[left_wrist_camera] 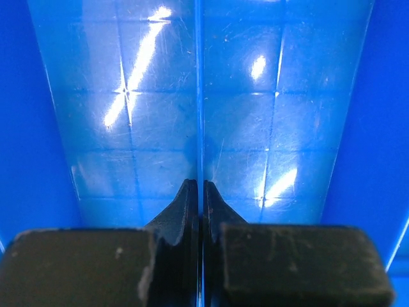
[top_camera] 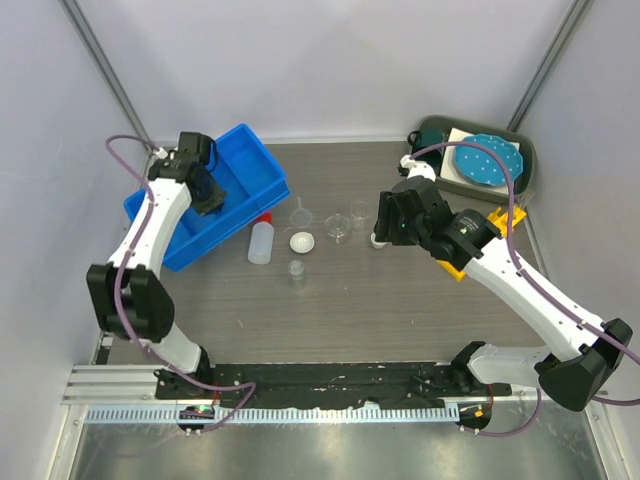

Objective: Organize the chemistry lab equipment

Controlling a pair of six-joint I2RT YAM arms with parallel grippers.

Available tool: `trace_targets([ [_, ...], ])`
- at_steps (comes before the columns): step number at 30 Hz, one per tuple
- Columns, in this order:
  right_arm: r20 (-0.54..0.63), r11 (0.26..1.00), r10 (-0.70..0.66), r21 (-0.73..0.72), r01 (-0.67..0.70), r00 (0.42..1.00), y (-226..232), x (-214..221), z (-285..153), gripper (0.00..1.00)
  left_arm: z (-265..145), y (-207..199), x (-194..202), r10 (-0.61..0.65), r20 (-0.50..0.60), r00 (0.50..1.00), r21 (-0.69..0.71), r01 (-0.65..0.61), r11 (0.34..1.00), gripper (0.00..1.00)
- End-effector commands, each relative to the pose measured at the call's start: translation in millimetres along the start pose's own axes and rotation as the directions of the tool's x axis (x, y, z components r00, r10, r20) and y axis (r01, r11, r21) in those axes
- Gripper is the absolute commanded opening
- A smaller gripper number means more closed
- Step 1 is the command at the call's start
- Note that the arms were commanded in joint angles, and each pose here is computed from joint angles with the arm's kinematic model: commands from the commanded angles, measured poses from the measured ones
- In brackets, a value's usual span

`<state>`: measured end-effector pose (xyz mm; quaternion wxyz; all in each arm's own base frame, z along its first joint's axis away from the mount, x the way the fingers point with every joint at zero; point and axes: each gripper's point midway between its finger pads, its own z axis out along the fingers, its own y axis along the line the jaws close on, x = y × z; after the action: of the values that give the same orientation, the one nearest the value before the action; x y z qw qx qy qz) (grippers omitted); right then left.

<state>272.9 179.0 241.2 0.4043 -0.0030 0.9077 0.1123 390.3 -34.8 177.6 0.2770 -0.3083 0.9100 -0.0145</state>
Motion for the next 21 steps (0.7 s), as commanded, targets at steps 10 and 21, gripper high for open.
trace_targets([
  [10, 0.005, 0.998, -0.040, -0.038, 0.040, 0.999, 10, -7, -6, 0.58, -134, 28, 55, 0.286, 0.051, 0.957, 0.256, -0.289, 0.922, 0.00],
  [21, -0.030, 0.997, -0.061, -0.048, 0.060, 0.998, 9, 0, -10, 0.59, -168, 61, 108, 0.456, 0.074, 0.887, 0.351, -0.451, 0.820, 0.00],
])
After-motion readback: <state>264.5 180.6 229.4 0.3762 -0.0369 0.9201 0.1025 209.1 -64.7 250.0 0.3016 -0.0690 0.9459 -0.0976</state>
